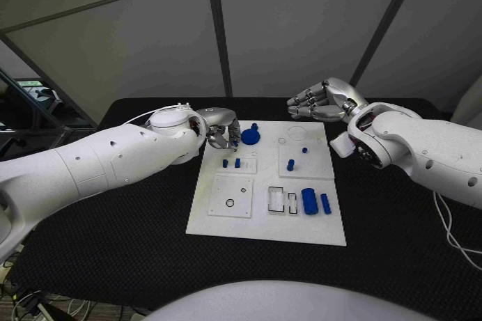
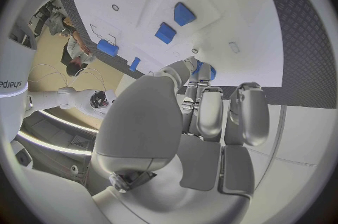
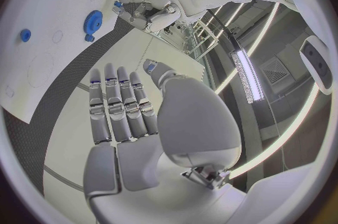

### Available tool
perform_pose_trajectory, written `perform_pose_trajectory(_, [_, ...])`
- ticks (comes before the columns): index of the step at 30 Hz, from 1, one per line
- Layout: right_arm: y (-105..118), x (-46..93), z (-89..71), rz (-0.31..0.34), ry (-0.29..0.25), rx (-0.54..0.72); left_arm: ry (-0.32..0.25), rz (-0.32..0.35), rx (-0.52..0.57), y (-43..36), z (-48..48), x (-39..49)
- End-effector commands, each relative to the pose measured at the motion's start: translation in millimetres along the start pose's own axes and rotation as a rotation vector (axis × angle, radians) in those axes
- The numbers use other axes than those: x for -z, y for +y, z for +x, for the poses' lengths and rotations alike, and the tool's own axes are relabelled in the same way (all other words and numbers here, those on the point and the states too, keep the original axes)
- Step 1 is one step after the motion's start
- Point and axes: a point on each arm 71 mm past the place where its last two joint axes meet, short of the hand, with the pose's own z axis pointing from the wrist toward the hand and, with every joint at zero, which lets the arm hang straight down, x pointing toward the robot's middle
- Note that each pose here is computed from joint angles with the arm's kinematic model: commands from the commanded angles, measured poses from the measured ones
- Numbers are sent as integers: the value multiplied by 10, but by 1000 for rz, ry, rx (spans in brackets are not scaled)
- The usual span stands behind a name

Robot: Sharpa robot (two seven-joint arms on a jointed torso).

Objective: Assemble the parts on the task board

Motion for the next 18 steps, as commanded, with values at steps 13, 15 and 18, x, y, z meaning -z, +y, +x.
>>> perform_pose_trajectory(13, [14,-5,0,-9,4,1,13,-32,17,101,-11,93])
perform_pose_trajectory(15, [13,-6,0,-9,4,1,14,-30,19,94,-10,94])
perform_pose_trajectory(18, [13,-7,0,-9,4,1,16,-29,22,89,-6,94])
